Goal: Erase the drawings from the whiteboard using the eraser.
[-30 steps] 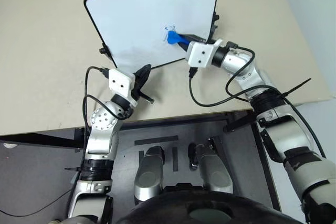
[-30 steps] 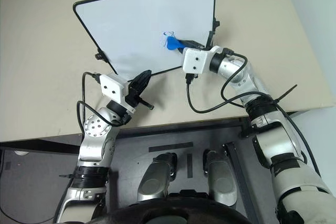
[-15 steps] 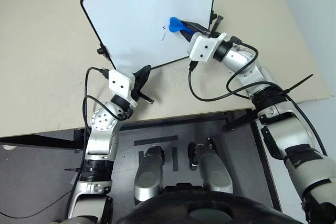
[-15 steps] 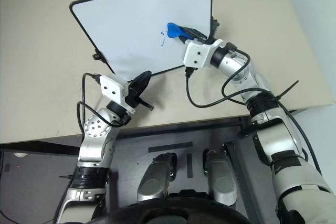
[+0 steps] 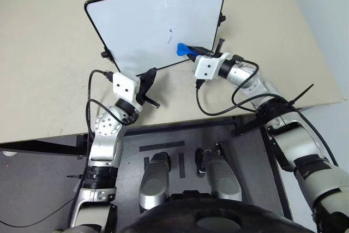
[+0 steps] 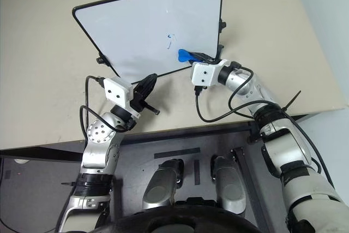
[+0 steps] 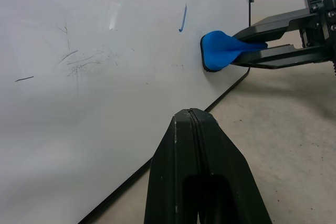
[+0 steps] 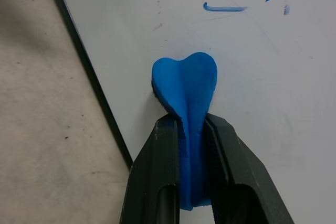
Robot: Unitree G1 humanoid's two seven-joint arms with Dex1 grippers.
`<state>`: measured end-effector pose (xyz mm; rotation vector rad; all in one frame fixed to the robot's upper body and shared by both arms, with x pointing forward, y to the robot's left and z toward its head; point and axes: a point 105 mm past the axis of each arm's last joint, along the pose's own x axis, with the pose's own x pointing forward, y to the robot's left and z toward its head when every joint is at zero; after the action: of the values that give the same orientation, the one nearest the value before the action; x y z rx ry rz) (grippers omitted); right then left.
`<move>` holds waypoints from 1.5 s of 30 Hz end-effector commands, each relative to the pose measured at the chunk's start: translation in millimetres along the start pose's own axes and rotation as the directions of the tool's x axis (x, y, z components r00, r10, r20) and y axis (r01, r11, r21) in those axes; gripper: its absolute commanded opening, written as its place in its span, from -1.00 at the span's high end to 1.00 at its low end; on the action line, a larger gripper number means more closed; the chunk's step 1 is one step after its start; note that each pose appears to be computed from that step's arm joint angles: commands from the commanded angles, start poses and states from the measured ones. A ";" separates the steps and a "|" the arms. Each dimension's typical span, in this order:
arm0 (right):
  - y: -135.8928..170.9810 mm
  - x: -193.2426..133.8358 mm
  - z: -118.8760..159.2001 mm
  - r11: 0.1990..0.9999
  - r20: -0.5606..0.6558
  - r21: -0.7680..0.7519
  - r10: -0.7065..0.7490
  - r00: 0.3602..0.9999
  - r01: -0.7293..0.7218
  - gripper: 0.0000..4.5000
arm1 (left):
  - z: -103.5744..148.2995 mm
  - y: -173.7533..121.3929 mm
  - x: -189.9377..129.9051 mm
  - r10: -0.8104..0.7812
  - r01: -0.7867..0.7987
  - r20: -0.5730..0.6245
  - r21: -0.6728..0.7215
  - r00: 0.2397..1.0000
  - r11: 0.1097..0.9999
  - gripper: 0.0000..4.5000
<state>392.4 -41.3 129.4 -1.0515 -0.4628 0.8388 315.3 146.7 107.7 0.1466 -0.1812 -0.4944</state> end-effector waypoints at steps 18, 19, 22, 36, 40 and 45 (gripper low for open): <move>-12.9 6.4 19.9 0.997 0.078 -0.058 -0.045 0.996 0.050 0.84 | 11.7 -2.3 2.3 -0.008 0.007 0.044 0.022 0.999 1.000 1.00; -8.2 5.7 19.2 0.998 0.077 -0.051 -0.031 0.997 0.035 0.84 | 11.4 -2.3 2.2 -0.008 0.007 0.043 0.023 0.999 1.000 1.00; -5.1 4.6 18.3 0.998 0.074 -0.048 -0.023 0.997 0.027 0.84 | 10.8 -2.4 1.8 -0.009 0.008 0.042 0.022 0.999 1.000 1.00; -69.7 3.3 46.0 0.951 0.187 -0.121 -0.260 0.947 0.285 0.84 | 10.6 -5.2 4.6 -0.024 0.023 0.044 0.018 0.999 1.000 1.00; -41.2 9.7 37.7 0.976 0.149 -0.122 -0.160 0.976 0.179 0.84 | 10.8 -6.1 5.7 -0.025 0.024 0.046 0.016 0.999 1.000 1.00; -12.1 10.2 29.9 0.990 0.120 -0.112 -0.071 0.990 0.084 0.84 | 10.7 -5.7 5.8 -0.023 0.022 0.046 0.015 0.999 1.000 1.00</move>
<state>383.6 -22.1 154.2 -1.0753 -0.6538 0.7948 315.6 140.0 108.6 0.1450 -0.1856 -0.5180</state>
